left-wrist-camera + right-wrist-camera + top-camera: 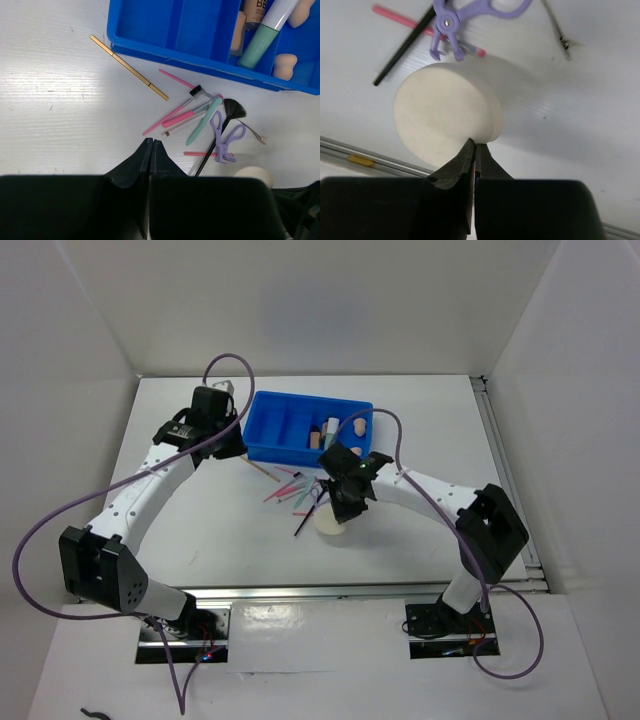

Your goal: Organize the makeup

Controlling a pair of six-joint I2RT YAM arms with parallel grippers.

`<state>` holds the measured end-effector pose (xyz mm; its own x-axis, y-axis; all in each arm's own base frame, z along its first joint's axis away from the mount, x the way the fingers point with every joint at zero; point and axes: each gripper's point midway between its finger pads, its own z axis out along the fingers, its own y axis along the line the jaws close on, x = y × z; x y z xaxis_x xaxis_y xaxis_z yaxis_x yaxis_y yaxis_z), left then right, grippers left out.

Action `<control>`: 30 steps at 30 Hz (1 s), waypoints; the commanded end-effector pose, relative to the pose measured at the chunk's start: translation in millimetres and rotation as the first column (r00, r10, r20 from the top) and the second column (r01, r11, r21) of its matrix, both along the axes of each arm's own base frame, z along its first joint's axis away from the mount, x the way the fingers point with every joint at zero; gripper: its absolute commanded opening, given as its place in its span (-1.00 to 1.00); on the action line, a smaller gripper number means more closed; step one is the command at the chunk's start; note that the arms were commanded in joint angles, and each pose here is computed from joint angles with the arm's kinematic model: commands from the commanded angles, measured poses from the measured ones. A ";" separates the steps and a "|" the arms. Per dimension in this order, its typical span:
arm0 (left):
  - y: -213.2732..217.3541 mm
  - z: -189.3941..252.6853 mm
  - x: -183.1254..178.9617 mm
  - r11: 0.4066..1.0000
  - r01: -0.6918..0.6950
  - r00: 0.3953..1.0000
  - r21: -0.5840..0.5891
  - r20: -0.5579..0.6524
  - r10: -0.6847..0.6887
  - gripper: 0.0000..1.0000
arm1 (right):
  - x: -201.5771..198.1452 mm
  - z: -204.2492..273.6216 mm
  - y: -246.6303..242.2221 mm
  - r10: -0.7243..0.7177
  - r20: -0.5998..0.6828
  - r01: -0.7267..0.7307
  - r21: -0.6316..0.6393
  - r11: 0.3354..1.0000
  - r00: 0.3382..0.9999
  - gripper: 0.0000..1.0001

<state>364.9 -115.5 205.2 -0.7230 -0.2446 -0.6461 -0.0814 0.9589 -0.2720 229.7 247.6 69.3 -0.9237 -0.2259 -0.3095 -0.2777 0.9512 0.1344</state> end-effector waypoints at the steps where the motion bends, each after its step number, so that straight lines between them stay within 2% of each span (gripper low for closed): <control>1: -3.6 4.7 4.9 1.000 0.003 1.000 -0.025 0.022 -0.002 -0.79 | 25.6 51.0 -12.2 -0.036 0.120 0.037 -0.012 0.999 0.992 -1.00; 3: -4.1 6.1 6.6 1.000 0.003 1.000 -0.027 0.031 -0.002 -0.79 | 49.3 68.9 -21.9 -0.083 0.172 0.084 0.000 0.996 0.982 -1.00; 5: -4.3 2.7 7.5 1.000 0.003 1.000 -0.025 0.022 -0.002 -0.79 | 89.2 93.1 -21.7 -0.118 0.254 0.110 0.043 0.993 0.960 -1.00; 9: -2.6 4.7 7.4 1.000 -0.004 1.000 -0.018 0.023 0.004 -0.79 | 179.5 122.4 -61.2 -0.257 0.357 0.247 0.076 0.966 0.898 -1.00; 10: -2.6 4.7 7.4 1.000 -0.004 1.000 -0.018 0.022 0.004 -0.79 | 203.1 146.9 -62.9 -0.283 0.407 0.258 0.116 0.959 0.869 -1.00; 12: -0.3 3.2 6.2 1.000 -0.012 1.000 -0.008 0.016 0.012 -0.79 | 235.0 130.2 -80.6 -0.302 0.406 0.306 0.057 0.950 0.862 -1.00; 13: 3.9 6.6 6.6 1.000 -0.022 0.999 -0.011 0.025 0.022 -0.79 | 253.0 150.3 -81.2 -0.323 0.450 0.320 0.084 0.944 0.833 -1.00; 14: 3.9 6.6 6.6 1.000 -0.022 0.999 -0.011 0.025 0.023 -0.79 | 263.9 129.8 -81.6 -0.307 0.437 0.325 0.035 0.945 0.846 -1.00; 16: 7.3 6.6 7.6 0.999 -0.031 0.999 -0.011 0.025 0.032 -0.79 | 287.3 121.3 -91.4 -0.313 0.457 0.352 0.000 0.936 0.833 -1.00; 21: 6.2 6.5 7.1 1.000 -0.019 1.000 -0.011 0.024 0.019 -0.79 | 310.5 92.9 -103.4 -0.311 0.463 0.394 -0.091 0.915 0.830 -1.00; 30: 5.6 -1.9 9.4 1.000 -0.019 1.000 -0.003 -0.004 0.019 -0.79 | 309.0 64.7 -107.6 -0.298 0.440 0.393 -0.141 0.909 0.847 -1.00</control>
